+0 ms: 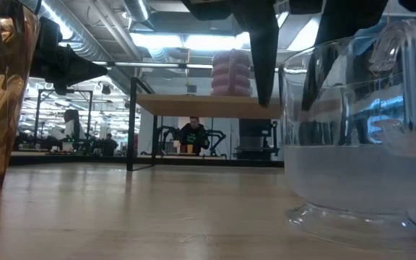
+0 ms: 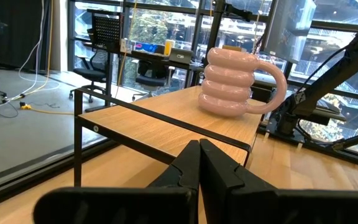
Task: Stack small to large cups/mugs on shelf
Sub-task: Put the transparent mug on the shelf
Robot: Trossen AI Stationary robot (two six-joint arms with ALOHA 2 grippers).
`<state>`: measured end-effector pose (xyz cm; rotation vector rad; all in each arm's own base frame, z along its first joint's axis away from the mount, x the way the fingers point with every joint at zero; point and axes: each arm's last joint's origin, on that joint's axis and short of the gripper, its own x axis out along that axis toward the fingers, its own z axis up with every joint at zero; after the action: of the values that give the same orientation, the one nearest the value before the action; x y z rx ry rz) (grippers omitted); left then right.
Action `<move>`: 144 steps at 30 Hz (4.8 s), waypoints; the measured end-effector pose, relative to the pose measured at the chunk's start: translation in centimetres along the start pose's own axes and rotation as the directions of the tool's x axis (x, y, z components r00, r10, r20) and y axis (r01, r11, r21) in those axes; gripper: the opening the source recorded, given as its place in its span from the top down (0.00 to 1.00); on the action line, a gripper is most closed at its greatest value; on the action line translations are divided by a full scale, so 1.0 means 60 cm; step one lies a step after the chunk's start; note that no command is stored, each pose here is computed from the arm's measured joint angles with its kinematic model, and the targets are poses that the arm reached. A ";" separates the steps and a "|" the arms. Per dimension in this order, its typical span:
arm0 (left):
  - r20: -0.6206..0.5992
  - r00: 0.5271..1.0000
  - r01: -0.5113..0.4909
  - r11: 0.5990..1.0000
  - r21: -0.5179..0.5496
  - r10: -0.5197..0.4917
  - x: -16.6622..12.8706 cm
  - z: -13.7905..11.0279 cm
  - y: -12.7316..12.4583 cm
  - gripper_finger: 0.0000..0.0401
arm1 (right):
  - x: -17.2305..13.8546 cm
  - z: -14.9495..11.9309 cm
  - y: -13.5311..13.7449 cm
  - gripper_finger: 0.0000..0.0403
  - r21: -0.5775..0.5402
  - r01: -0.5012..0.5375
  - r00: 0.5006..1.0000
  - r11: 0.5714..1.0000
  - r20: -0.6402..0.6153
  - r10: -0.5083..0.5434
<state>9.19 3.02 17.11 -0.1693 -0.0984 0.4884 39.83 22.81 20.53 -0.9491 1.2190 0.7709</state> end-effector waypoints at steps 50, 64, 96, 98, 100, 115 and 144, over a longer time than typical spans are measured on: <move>0.000 1.000 0.000 1.000 0.000 0.000 0.000 0.000 0.000 1.00 | -0.147 0.033 0.091 0.67 0.580 0.028 0.987 -0.814 -0.143 -0.068; 0.000 1.000 0.000 1.000 0.000 0.000 0.000 0.000 0.000 1.00 | -0.075 0.034 0.072 0.67 0.406 0.069 0.997 -0.911 -0.051 0.053; 0.000 1.000 0.000 1.000 0.000 0.000 0.000 0.000 0.000 1.00 | -0.022 0.011 0.088 0.76 0.406 0.211 0.975 -0.889 -0.152 0.163; 0.000 1.000 0.000 1.000 0.000 0.000 0.000 0.000 0.000 1.00 | -0.022 0.010 0.087 0.80 0.412 0.208 0.975 -0.887 -0.158 0.155; 0.000 1.000 0.000 1.000 0.000 0.000 0.000 0.000 0.000 1.00 | -0.022 0.010 0.087 0.83 0.416 0.205 0.975 -0.886 -0.162 0.149; 0.000 1.000 0.000 1.000 0.000 0.000 0.000 0.000 0.000 1.00 | 0.001 0.006 0.089 0.98 0.438 0.198 0.977 -0.877 -0.165 0.139; 0.007 1.000 0.001 1.000 -0.002 -0.001 0.000 0.001 0.000 1.00 | -0.250 -0.194 -0.025 0.99 0.578 0.009 0.956 -0.816 -0.245 -0.162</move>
<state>9.19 3.01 17.18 -0.1694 -0.1058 0.4875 33.41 11.72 34.61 0.9590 0.8940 -1.0848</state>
